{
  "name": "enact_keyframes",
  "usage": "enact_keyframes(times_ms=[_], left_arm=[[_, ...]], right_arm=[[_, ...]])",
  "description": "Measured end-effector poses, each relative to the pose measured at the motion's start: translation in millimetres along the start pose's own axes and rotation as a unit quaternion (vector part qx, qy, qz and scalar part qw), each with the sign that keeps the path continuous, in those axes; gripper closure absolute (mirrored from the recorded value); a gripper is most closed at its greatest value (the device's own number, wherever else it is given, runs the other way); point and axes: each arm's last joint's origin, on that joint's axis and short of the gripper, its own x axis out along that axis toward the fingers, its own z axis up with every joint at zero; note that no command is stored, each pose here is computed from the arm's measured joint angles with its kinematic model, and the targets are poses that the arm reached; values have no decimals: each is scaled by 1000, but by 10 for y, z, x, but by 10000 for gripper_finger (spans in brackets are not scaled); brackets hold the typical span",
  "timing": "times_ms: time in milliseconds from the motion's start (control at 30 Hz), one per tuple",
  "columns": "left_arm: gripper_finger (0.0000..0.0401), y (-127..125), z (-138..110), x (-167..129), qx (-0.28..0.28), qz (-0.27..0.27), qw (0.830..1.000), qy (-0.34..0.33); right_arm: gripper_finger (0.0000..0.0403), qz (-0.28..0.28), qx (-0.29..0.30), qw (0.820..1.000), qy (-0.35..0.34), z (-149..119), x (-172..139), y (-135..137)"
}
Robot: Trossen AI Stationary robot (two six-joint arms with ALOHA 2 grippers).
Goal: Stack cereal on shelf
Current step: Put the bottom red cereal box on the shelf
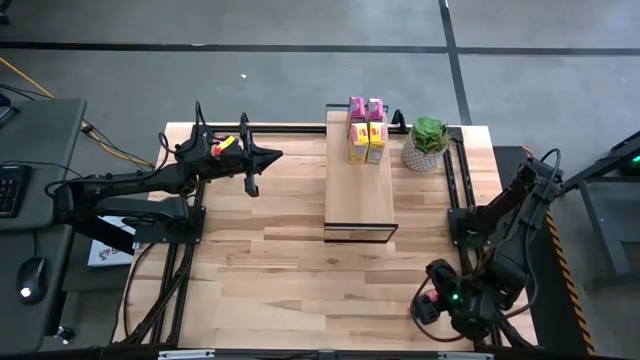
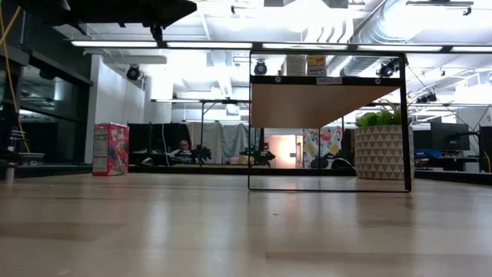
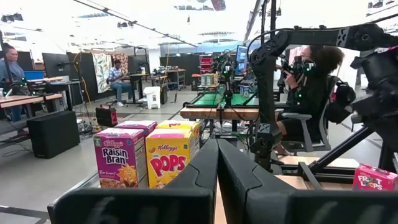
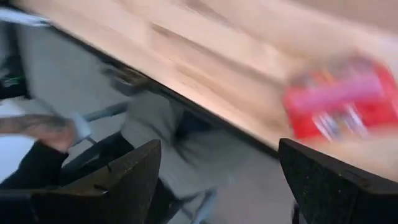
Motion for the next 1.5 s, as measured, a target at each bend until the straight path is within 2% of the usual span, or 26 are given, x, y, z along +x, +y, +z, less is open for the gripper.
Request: enact_keyframes(times_ms=[100,167,233,300,367,467,567,667,800,833,900,1133,1267,1400,1433,1500], left_arm=[[401,0,0,0,0,0,1000,0],[401,1,0,0,0,0,1000,0],[401,0,0,0,-1,0,1000,0],[401,0,-3,0,-8,0,1000,1],[401,0,-11,0,-18,0,1000,6],[401,-2,-44,-1,-39,0,999,23],[401,-3,-57,-1,-64,0,998,29],[401,-17,-53,1,-93,-2,995,27],[401,-53,-24,6,-113,-12,993,14],[401,-63,-14,7,-122,-15,992,9],[401,-86,5,10,-136,-22,990,0],[401,-231,8,16,-166,-57,984,7],[401,-369,18,13,-165,-91,982,9],[401,-574,24,7,-148,-136,980,8],[401,-645,11,13,-147,-142,979,12],[401,-800,-35,36,-139,-135,981,20]], right_arm=[[87,73,-95,991,-62,32,1,113],[87,122,-190,967,-122,42,-14,208],[87,153,-295,922,-196,35,-46,293],[87,154,-394,864,-273,35,-82,358],[87,130,-463,813,-329,45,-104,384],[87,73,-529,752,-387,105,-110,395],[87,23,-587,703,-401,189,-93,427],[87,-31,-646,645,-406,280,-76,461],[87,-124,-727,548,-394,429,-44,476],[87,-140,-740,530,-391,463,-39,486],[87,-158,-746,516,-390,529,-31,512],[87,-195,-728,527,-392,791,-7,587],[87,-228,-730,518,-383,939,6,600],[87,-247,-736,517,-362,1026,14,578],[87,-248,-738,520,-352,1033,-1,569],[87,-239,-731,541,-340,1033,-68,563]])
